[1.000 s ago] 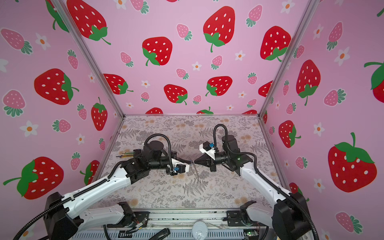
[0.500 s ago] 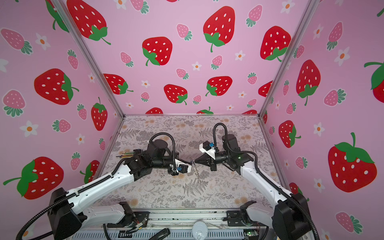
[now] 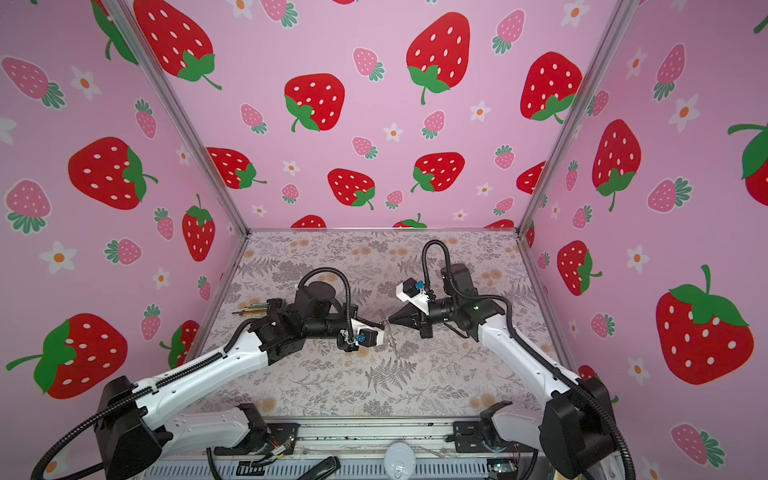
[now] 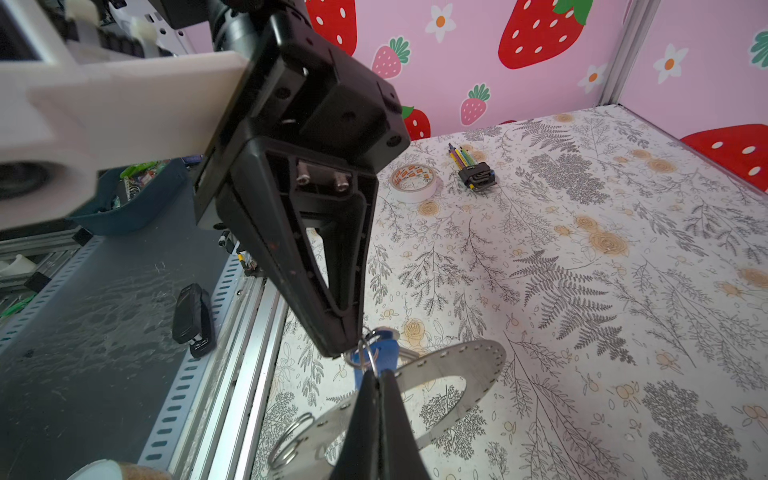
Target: Put the keys on the keyring
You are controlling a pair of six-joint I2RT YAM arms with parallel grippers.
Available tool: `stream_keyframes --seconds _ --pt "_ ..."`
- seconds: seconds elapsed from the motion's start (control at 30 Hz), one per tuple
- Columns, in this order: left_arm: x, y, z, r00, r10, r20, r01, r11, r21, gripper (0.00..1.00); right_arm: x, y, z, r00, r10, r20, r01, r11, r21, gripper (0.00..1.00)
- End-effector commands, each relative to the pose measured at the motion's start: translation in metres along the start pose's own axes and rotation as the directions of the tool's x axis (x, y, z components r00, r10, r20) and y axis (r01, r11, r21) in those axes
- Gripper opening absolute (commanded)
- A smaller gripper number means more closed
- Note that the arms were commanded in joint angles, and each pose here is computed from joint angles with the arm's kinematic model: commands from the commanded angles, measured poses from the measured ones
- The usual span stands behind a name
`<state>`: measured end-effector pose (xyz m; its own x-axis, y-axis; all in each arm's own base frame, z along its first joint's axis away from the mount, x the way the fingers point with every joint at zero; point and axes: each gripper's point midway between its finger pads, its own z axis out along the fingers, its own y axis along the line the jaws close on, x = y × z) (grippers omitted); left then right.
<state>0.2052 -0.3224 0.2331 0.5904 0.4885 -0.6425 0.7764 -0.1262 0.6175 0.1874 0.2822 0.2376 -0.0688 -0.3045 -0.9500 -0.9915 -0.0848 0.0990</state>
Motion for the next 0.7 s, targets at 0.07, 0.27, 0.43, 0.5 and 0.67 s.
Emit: stream_keyframes --seconds 0.07,0.27,0.43,0.5,0.67 --pt "0.0 0.004 -0.009 0.982 -0.182 0.056 0.184 0.983 -0.028 0.23 -0.023 -0.005 -0.008 0.987 -0.141 0.073 0.137 0.989 0.064 0.0" --pt "-0.002 0.019 -0.025 0.93 -0.344 0.128 0.357 0.929 -0.097 0.35 -0.025 -0.002 -0.01 0.976 -0.187 0.114 0.176 0.979 0.1 0.0" --pt "0.001 0.032 -0.029 0.859 -0.483 0.169 0.505 0.853 -0.131 0.38 -0.019 -0.002 -0.01 0.972 -0.205 0.112 0.192 0.974 0.12 0.0" --pt "0.0 0.033 -0.028 0.824 -0.538 0.176 0.558 0.824 -0.096 0.38 -0.021 -0.002 -0.011 0.965 -0.23 0.124 0.212 0.967 0.139 0.0" --pt "0.0 0.036 -0.023 0.742 -0.649 0.17 0.664 0.747 -0.043 0.37 -0.028 0.003 -0.016 0.939 -0.311 0.148 0.283 0.942 0.182 0.0"
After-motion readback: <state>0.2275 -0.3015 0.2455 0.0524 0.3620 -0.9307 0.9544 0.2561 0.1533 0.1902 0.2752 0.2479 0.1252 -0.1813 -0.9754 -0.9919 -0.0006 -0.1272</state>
